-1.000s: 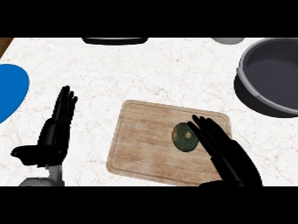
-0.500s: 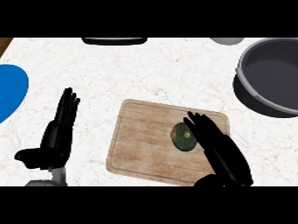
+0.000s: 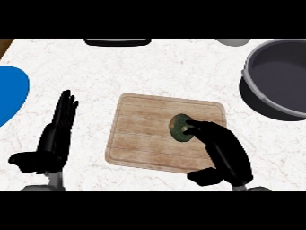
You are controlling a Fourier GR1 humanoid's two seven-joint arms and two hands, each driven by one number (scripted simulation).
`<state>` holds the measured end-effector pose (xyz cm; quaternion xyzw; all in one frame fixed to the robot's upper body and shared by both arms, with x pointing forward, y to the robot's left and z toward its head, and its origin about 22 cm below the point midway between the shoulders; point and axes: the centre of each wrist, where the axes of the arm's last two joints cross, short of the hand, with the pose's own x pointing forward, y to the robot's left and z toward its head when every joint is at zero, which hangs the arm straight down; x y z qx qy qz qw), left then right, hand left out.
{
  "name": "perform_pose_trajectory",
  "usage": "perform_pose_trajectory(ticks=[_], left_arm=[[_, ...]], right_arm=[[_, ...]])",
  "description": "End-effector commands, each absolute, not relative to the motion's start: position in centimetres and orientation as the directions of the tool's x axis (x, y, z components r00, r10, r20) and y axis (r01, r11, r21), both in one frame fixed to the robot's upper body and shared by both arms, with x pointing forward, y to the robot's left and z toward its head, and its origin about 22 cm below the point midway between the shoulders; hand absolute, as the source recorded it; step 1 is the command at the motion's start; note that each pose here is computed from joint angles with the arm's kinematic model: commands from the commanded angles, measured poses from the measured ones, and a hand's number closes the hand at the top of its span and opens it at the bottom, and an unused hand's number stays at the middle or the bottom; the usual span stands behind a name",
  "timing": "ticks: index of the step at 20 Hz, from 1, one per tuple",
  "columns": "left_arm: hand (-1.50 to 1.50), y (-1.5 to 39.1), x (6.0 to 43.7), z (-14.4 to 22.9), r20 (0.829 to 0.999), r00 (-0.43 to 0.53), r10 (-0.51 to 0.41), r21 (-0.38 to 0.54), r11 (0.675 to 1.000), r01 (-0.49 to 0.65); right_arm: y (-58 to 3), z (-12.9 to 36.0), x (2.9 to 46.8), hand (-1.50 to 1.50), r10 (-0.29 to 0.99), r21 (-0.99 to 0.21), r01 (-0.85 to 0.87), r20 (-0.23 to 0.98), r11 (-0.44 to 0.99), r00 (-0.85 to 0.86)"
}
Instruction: Pick the squash from the cutting board and place it in the pot
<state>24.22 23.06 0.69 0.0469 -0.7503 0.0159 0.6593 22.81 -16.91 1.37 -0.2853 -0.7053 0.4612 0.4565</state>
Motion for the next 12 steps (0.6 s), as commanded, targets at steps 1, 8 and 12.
perform_pose_trajectory(ticks=[1,8,12], left_arm=[[0.00,23.4,24.3,1.2,0.992,-0.121,-0.043,0.031,0.995,-0.096],[0.00,24.8,23.7,1.2,0.989,-0.135,-0.055,0.046,0.997,-0.069],[0.00,21.4,25.1,1.9,0.988,-0.147,-0.047,0.039,0.998,-0.054]], right_arm=[[-14.6,0.0,23.6,1.50,0.823,-0.910,0.048,0.349,0.412,-0.449],[-16.2,0.4,27.2,1.50,0.878,-0.945,-0.060,0.320,0.320,-0.355],[-13.5,1.1,30.1,1.50,0.952,-0.940,-0.298,0.233,0.168,-0.197]])
